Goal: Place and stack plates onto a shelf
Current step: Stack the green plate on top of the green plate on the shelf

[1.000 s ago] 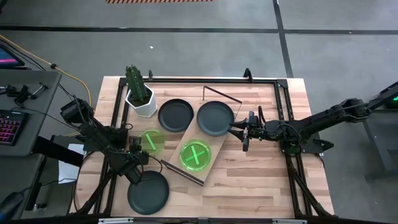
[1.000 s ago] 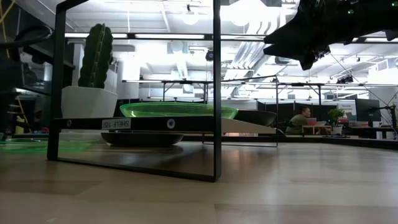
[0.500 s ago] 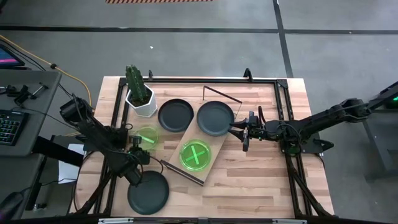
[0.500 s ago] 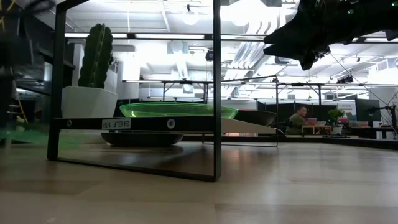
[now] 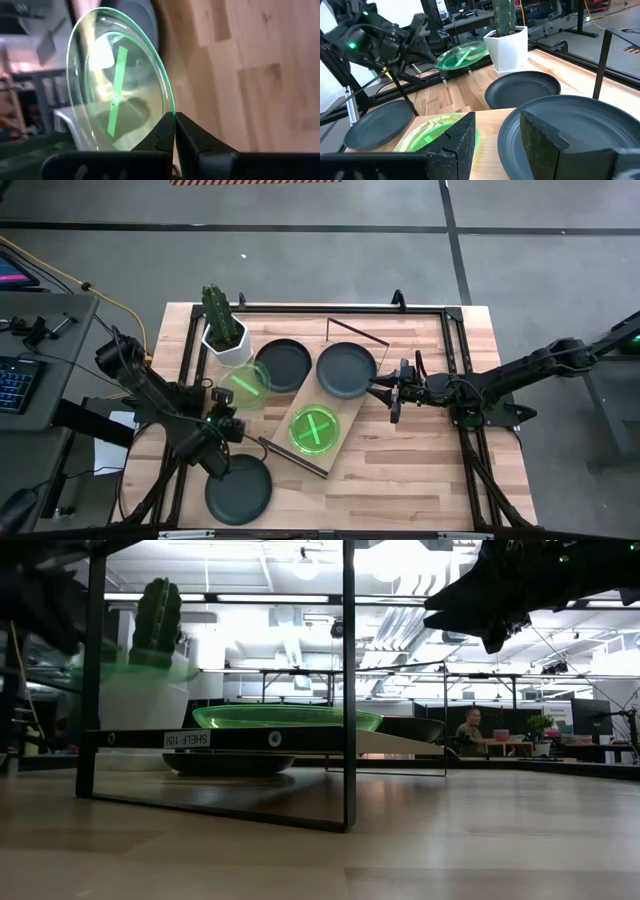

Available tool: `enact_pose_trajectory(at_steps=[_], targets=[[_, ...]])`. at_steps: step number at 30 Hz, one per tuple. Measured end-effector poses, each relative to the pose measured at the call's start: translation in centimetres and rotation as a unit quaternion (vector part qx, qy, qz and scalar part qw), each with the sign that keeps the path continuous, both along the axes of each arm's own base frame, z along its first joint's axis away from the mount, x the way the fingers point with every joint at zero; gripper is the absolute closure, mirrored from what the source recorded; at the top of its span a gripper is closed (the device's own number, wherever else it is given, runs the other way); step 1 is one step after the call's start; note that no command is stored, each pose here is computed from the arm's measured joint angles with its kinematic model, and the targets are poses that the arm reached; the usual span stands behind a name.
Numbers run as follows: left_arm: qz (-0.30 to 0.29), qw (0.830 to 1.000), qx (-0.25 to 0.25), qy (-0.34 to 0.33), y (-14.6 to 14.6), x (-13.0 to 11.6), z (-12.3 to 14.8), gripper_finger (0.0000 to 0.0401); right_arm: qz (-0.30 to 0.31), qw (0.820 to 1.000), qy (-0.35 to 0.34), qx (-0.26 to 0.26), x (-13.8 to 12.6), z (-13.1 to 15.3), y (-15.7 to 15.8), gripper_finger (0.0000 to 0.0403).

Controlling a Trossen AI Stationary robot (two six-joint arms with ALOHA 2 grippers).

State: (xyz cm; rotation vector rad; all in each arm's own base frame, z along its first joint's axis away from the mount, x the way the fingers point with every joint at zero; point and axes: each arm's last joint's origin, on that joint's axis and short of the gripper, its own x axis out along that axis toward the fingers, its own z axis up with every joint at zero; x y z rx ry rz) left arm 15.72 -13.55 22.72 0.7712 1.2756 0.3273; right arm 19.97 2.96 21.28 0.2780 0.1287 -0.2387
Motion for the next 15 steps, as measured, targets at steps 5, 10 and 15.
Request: enact_pose_trajectory(at_steps=[5, 10, 15], targets=[[-0.049, 0.998, 0.024, 0.007, 0.5, 1.9, 1.6, 0.0401, 0.000, 1.000, 0.000, 0.000, 0.0, 0.0, 0.0, 0.0263], [-0.096, 0.995, 0.039, -0.005, 2.2, 4.5, 3.1, 0.0401, 0.000, 1.000, 0.000, 0.001, 0.0, 0.0, 0.0, 0.0263], [-0.123, 0.991, 0.016, -0.055, 5.6, 6.8, 5.4, 0.0401, 0.000, 1.000, 0.000, 0.001, 0.0, 0.0, 0.0, 0.0263]])
